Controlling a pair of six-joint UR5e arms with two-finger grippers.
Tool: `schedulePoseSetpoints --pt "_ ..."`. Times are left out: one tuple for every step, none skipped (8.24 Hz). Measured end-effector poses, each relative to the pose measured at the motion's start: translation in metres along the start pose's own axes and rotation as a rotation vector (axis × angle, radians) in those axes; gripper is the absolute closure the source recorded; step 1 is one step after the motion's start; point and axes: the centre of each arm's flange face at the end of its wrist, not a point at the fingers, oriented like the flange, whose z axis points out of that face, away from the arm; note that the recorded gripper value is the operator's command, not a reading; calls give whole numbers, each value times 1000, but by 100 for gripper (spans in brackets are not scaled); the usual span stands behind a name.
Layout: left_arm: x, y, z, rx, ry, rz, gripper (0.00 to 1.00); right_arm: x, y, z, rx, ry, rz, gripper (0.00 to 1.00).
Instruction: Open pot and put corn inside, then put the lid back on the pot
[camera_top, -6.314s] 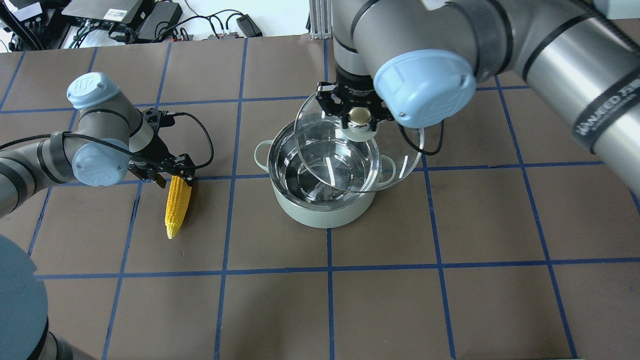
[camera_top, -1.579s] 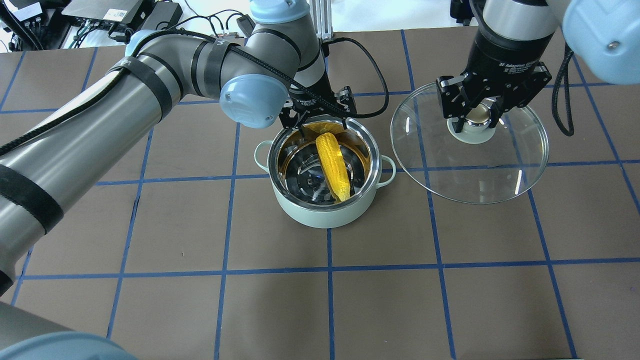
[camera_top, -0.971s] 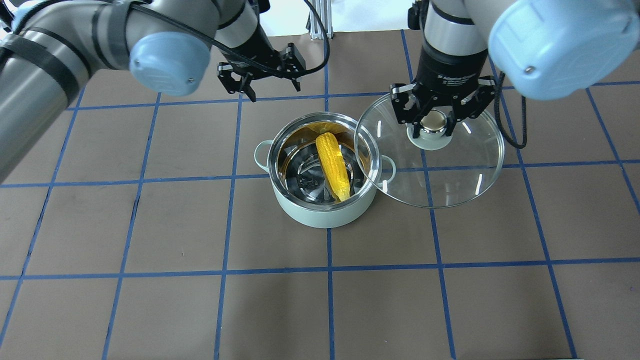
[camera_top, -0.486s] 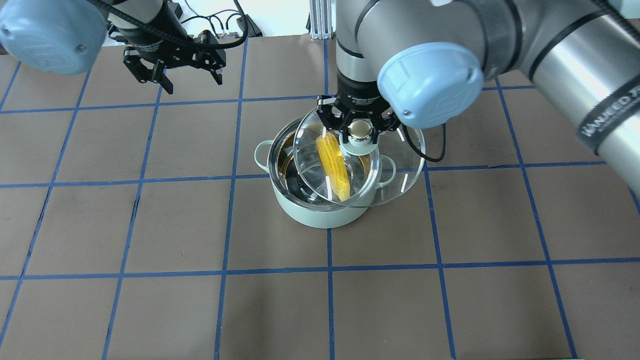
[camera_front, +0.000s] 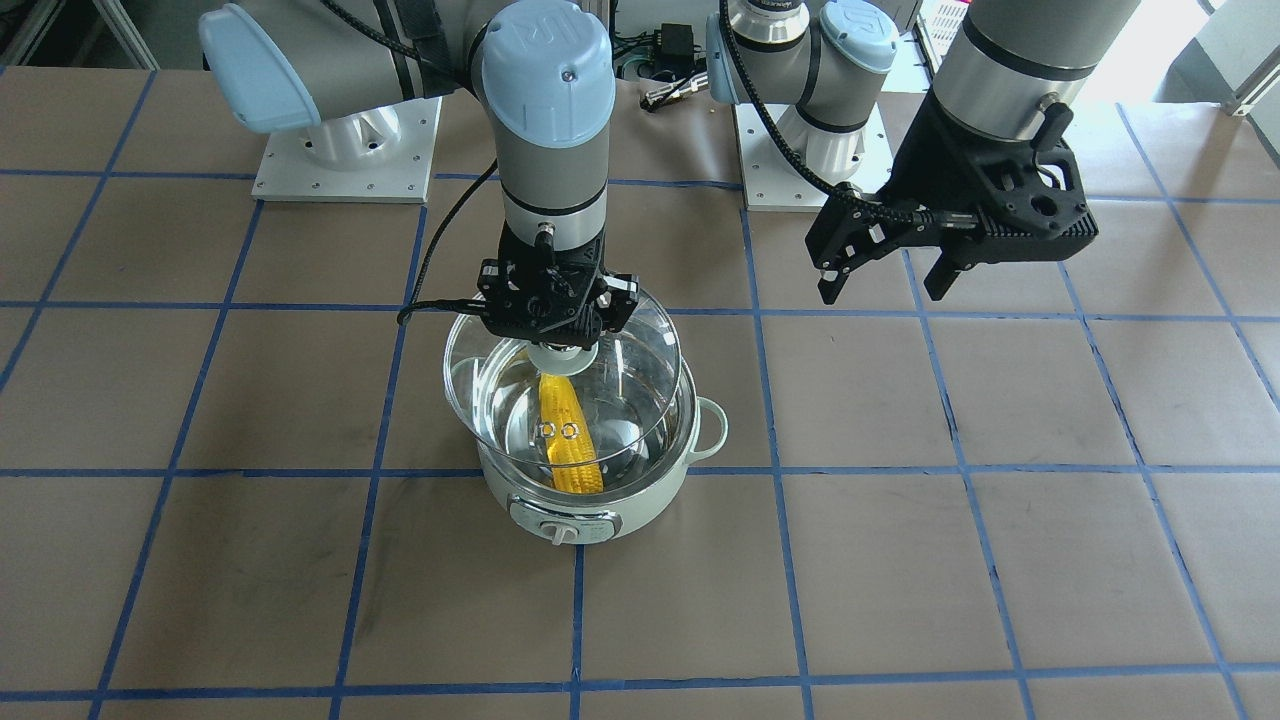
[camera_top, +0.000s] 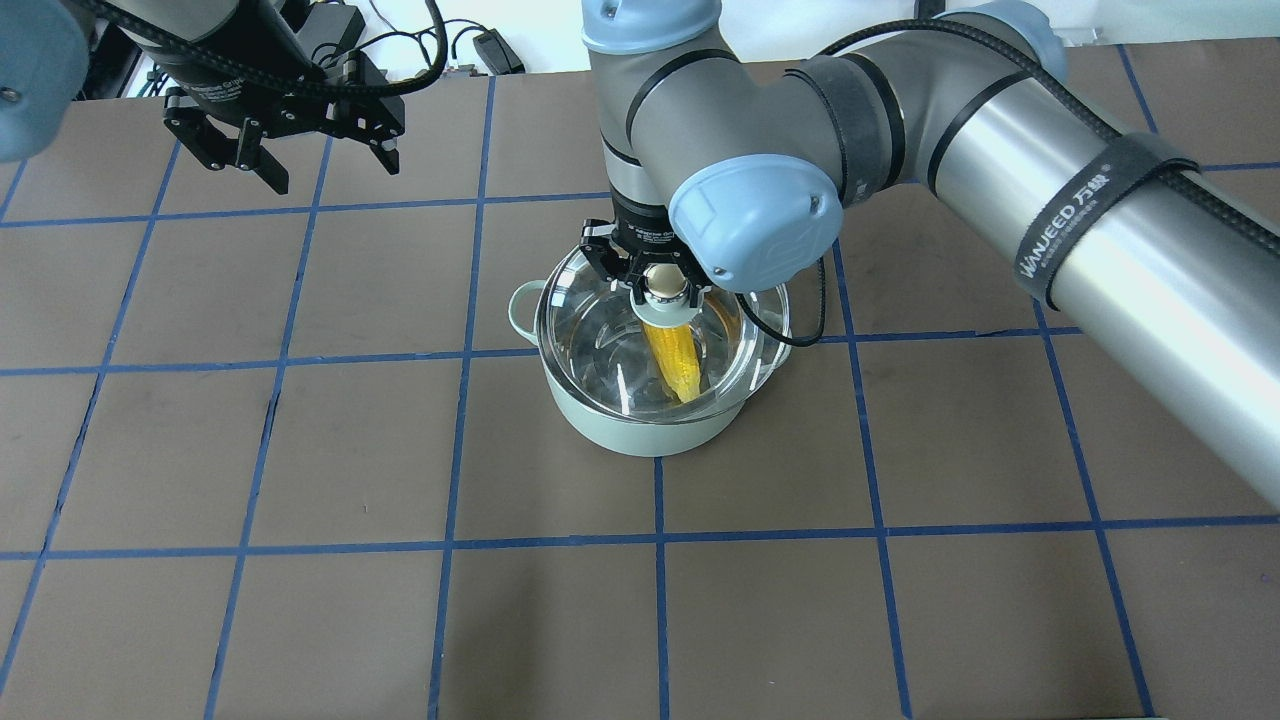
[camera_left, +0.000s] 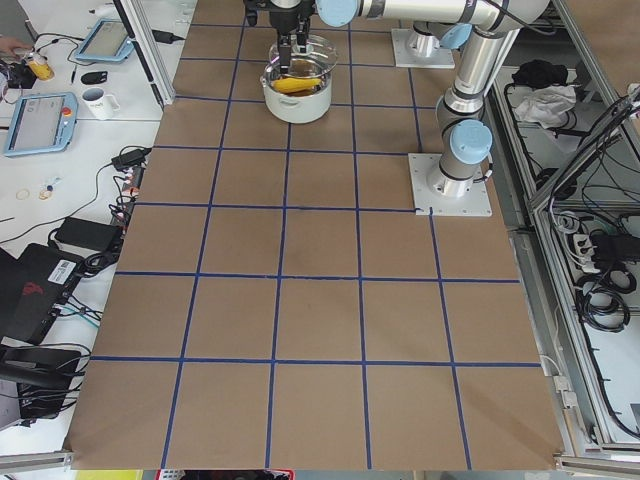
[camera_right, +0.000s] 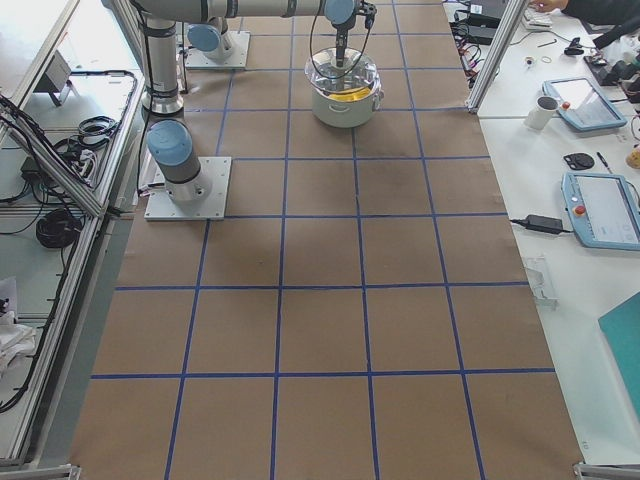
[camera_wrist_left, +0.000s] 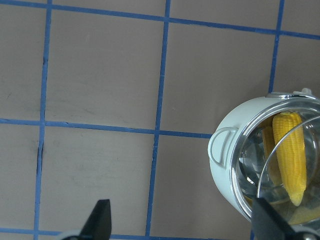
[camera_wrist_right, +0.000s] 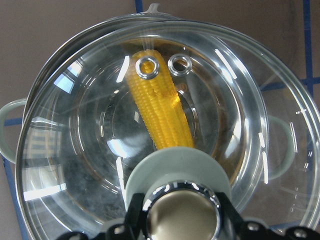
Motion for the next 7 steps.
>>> schedulePoseSetpoints --pt "0 3 -2 -5 -2 -5 0 -2 -2 7 0 0 4 100" --pt "0 2 -3 -4 -3 -8 0 -5 -5 15 -2 -1 15 100" --pt "0 2 -4 -3 -4 -7 0 -10 -6 20 5 -3 24 100" --pt "0 2 -5 -1 -5 -3 0 -13 -7 23 11 -5 25 100" --pt "0 1 -5 1 -5 -1 0 -15 -6 27 10 -5 25 100" --pt "0 1 -5 3 -5 1 0 -16 -6 30 6 -5 24 100" --pt "0 0 -5 5 -4 1 0 -16 -5 32 2 -4 24 100"
